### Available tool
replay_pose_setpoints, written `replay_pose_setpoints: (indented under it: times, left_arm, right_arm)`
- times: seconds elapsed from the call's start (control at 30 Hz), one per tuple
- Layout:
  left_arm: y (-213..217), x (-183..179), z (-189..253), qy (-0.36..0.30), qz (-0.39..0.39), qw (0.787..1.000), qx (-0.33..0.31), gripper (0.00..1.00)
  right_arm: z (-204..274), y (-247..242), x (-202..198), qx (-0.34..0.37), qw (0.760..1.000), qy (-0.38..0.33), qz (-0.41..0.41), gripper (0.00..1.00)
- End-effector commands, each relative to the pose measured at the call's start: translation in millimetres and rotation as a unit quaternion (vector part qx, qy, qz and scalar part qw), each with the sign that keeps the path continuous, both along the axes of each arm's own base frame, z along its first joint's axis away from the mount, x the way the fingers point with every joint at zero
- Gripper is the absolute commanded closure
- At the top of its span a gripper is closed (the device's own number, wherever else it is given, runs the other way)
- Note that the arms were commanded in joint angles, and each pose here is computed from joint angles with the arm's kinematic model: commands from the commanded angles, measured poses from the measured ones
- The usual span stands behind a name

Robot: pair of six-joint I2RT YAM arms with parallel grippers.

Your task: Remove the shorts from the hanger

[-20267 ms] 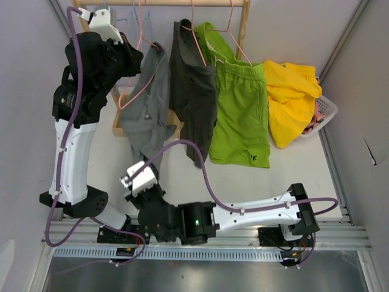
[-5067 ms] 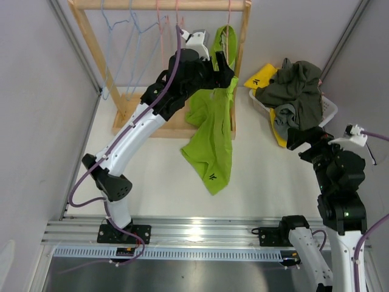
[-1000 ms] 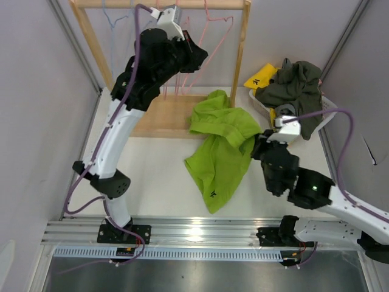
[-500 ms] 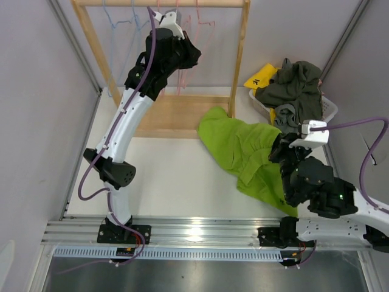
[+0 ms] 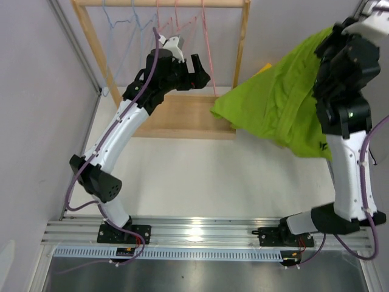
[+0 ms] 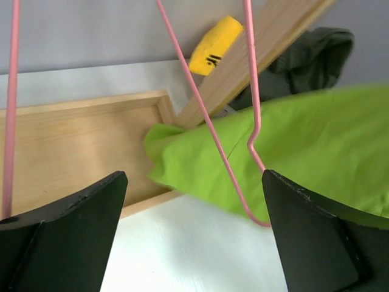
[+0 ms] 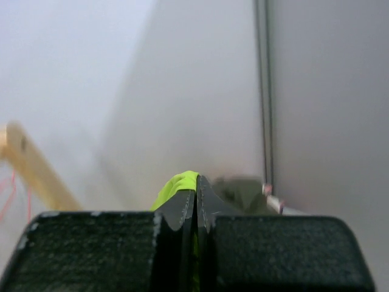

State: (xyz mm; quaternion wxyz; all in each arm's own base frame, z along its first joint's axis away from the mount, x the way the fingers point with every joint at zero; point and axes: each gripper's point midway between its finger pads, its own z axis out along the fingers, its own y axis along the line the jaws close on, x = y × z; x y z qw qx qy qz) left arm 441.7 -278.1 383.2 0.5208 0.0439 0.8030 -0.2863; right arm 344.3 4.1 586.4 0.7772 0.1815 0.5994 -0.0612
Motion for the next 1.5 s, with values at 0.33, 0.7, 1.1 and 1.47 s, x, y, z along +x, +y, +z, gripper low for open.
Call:
replay_pose_setpoints:
  times: [0.33, 0.7, 1.1, 1.47]
  left_arm:
    - [25.1, -113.6, -24.9, -0.017, -0.076, 0.996, -0.052, 0.01]
    - [52.6, -130.8, -20.9, -0.038, -0.035, 0.998, -0.021, 0.01]
    - [129.9, -157.2, 2.6, -0.087, 0.079, 0.991, 0.061, 0.01]
    - [193.0, -221.5, -16.8, -0.111, 0.138, 0.982, 0.059, 0.01]
  right_arm:
    - [103.0, -82.5, 83.4, 0.018, 0.969, -0.224, -0.106, 1.00]
    - [-207.9, -37.7, 241.9, 0.098, 0.995, 0.026, 0.010, 1.00]
    - [-164.4, -53.6, 44.6, 0.123, 0.989, 0.016, -0.075, 0.01]
    - [-182.7, 44.6, -134.2, 0.132, 0.954, 0.044, 0.266, 0.01]
